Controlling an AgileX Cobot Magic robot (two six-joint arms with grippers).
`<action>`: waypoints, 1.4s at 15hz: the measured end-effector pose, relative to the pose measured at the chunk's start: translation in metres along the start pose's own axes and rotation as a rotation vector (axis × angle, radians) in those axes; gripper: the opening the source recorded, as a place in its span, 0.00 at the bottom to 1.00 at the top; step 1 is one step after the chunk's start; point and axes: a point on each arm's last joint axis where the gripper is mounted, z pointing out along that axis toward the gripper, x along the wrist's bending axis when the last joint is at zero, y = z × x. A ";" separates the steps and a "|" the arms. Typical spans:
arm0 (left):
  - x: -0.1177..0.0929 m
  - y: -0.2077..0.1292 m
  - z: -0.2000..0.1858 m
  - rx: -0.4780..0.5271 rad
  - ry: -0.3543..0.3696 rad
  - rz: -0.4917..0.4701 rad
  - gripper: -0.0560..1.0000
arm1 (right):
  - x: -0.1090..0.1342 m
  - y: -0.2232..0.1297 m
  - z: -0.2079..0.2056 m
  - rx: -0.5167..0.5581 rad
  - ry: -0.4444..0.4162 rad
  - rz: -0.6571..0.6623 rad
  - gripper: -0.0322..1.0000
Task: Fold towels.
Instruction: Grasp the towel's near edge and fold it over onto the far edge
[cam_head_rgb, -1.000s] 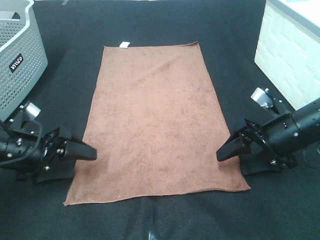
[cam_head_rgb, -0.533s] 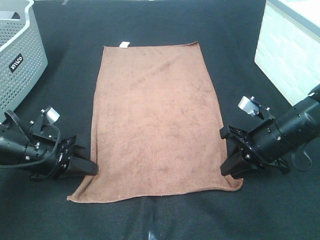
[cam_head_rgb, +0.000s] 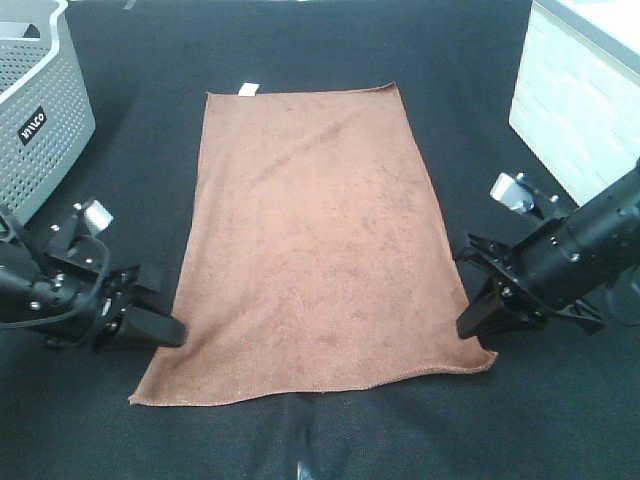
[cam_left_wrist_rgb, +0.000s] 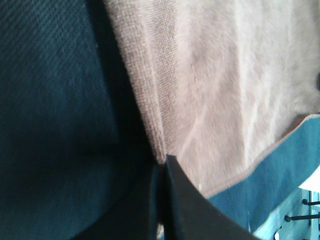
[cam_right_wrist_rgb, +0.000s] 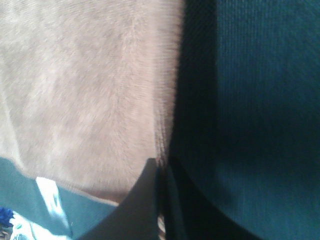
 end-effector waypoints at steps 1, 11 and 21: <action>0.000 -0.004 -0.004 0.008 0.008 0.000 0.05 | 0.001 -0.004 -0.004 -0.002 -0.008 0.005 0.03; -0.019 -0.042 -0.048 0.063 0.077 0.063 0.05 | 0.003 -0.070 -0.018 0.078 0.016 0.019 0.03; -0.031 -0.005 -0.054 -0.032 0.080 0.035 0.05 | 0.025 -0.010 -0.042 -0.068 0.017 -0.117 0.03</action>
